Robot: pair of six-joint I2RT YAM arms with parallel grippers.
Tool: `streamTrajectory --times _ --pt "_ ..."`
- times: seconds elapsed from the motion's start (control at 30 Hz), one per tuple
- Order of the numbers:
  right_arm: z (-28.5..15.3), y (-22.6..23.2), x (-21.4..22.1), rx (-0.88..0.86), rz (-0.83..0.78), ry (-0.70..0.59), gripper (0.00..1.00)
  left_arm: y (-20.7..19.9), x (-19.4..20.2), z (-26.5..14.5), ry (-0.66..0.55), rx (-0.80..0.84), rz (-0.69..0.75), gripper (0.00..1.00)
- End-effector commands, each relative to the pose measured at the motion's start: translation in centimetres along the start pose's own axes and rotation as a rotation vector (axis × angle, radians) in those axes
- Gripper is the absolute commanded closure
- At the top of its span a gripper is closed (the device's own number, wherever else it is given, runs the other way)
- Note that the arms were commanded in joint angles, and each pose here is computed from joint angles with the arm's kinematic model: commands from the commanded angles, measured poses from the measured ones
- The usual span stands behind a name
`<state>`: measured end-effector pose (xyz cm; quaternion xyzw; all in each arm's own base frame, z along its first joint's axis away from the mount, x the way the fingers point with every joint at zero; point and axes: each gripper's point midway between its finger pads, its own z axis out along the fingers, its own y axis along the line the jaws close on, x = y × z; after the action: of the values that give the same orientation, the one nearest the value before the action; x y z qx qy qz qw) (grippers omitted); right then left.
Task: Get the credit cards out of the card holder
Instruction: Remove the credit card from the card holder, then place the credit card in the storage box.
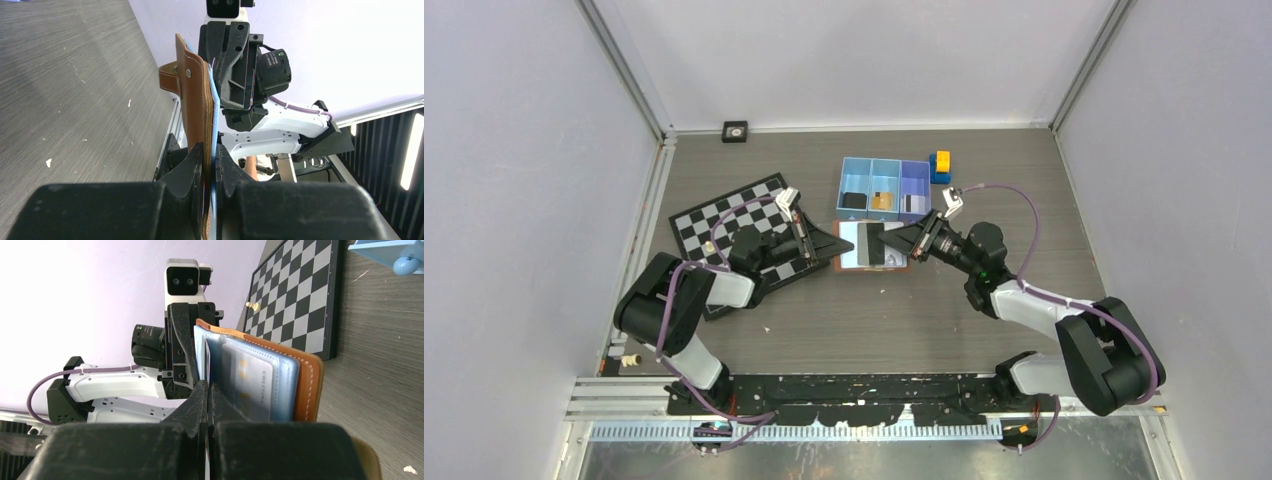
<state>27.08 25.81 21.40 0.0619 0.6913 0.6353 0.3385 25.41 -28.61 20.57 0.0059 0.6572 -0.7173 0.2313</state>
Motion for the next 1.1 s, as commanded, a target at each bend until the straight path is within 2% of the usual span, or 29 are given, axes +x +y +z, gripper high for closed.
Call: streamTrajectory --times 0.0,0.37,0.77,1.07 --pt "-0.1 1.6 -0.8 -0.06 -0.021 -0.026 0.99 -2.1 -0.6 -0.1 -0.013 0.071 0.08 1.0" --pt "0.2 1.3 -0.7 -0.072 -0.001 -0.015 0.99 -2.4 -0.6 -0.2 -0.018 0.076 0.091 1.0" --pt "-1.8 -1.6 -3.7 0.048 0.03 -0.135 1.0 -0.9 -1.9 -1.3 -0.064 0.029 0.033 1.0" --pt "-2.7 -2.1 -5.3 0.081 0.016 -0.186 1.0 2.0 -1.9 -1.8 -0.062 -0.112 -0.025 1.0"
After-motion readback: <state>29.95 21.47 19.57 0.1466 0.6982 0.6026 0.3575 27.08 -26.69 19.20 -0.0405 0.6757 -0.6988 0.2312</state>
